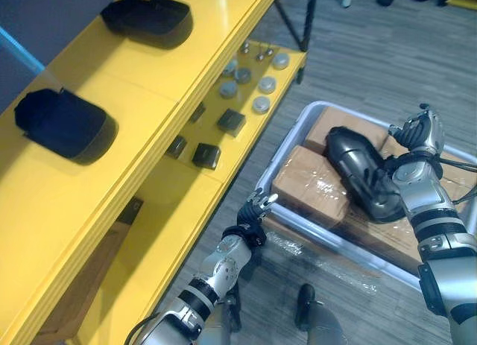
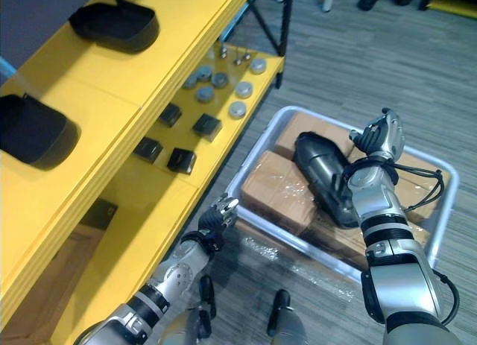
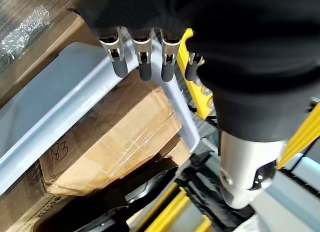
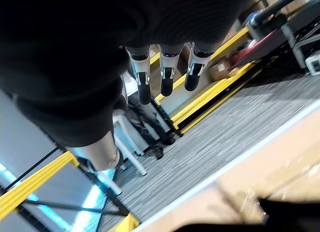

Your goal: Walk over and take plastic housings, then place them on the shelf

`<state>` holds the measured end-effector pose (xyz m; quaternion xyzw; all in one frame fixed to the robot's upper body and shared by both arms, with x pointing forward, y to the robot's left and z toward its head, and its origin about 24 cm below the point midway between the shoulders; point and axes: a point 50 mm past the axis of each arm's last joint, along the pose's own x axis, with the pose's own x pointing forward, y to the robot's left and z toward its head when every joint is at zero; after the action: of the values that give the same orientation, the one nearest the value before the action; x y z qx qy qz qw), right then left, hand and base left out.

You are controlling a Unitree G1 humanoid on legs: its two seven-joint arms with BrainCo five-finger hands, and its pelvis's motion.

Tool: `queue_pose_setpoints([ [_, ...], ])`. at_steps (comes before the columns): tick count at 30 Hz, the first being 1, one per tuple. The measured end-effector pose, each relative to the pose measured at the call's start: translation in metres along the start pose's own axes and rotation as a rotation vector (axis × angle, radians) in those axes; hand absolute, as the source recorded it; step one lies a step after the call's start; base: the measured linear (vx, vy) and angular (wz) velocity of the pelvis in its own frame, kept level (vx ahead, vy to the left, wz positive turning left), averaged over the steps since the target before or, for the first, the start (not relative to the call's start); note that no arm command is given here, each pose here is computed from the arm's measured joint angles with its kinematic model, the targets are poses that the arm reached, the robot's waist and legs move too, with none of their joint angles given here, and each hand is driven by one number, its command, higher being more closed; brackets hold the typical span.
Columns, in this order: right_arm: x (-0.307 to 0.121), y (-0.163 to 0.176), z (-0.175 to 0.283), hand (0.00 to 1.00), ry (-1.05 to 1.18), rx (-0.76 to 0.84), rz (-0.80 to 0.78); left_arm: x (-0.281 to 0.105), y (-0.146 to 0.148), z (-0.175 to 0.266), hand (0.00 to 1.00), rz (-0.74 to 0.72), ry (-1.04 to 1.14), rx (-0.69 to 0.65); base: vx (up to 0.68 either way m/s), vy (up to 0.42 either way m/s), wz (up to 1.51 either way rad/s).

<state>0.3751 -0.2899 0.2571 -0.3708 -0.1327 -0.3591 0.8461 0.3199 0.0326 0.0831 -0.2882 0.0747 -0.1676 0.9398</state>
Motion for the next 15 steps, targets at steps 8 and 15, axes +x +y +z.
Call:
queue_pose_setpoints([
  [8, -0.005, -0.001, -0.020, 0.00, 0.082, -0.071, 0.075, -0.032, 0.017, 0.000, 0.00, -0.101, -0.114, -0.042, 0.03, 0.029, 0.14],
  [15, -0.024, -0.009, -0.085, 0.00, 0.387, -0.141, -0.002, -0.056, 0.025, -0.005, 0.00, -0.179, -0.182, -0.126, 0.00, 0.007, 0.14],
])
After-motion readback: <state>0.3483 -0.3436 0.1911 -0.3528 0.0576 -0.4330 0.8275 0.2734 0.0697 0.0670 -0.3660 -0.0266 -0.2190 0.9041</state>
